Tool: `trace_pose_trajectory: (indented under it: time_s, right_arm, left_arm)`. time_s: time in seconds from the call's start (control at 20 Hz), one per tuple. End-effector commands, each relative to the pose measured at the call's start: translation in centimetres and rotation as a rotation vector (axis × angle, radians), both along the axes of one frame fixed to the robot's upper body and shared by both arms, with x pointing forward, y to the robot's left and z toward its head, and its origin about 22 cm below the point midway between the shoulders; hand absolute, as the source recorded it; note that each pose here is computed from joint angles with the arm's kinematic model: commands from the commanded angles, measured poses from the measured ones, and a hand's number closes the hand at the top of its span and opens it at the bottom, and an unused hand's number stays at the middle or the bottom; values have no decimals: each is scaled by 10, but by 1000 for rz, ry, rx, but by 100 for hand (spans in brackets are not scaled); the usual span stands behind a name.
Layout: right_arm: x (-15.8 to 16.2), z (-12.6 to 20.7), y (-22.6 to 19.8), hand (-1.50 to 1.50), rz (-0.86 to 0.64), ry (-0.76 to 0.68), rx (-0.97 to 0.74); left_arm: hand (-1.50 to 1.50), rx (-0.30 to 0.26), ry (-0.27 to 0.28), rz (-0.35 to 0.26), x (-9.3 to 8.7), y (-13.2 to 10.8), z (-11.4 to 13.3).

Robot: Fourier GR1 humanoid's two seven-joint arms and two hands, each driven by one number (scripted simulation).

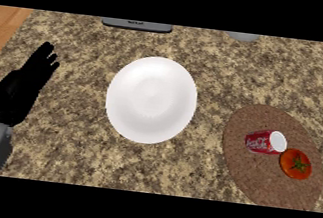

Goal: Pick the can from the placemat and place it in the plate

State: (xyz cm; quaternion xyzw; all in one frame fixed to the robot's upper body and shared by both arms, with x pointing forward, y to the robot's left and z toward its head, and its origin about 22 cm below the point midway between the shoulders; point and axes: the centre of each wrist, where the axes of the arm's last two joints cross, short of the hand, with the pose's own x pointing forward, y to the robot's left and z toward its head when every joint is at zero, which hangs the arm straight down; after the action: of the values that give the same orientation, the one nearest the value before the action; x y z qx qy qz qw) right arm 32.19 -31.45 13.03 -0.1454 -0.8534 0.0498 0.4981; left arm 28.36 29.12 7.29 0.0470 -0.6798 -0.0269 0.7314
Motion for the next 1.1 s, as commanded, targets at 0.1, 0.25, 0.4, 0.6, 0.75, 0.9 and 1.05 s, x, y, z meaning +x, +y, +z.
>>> trace_pose_trajectory:
  time_s: [0.1, 0.25, 0.4, 0.6, 0.75, 0.9, 1.05]
  right_arm:
    - [-22, -11, 2, 150, 167, 65, 228]
    - [-38, -56, 12, 150, 285, 181, 483]
    - [-47, -17, -73, 150, -155, 171, -539]
    - [-78, -124, -18, 150, -275, 170, 59]
    - [-82, -138, 12, -150, -118, 71, 403]
    - [-111, -172, -4, -150, 84, 31, 297]
    - [-118, -177, -41, -150, 121, 130, 44]
  left_arm:
    - [0, 58, 72, 100, -16, 1, -32]
    - [0, 114, 148, 168, -30, -1, -62]
    - [0, 88, 180, 142, -30, 5, -57]
    - [0, 64, 200, 142, -35, -19, -79]
    - [0, 60, 215, 144, -39, -18, -80]
    - [0, 75, 196, 140, -32, -32, -82]
    - [0, 83, 210, 133, -29, -32, -82]
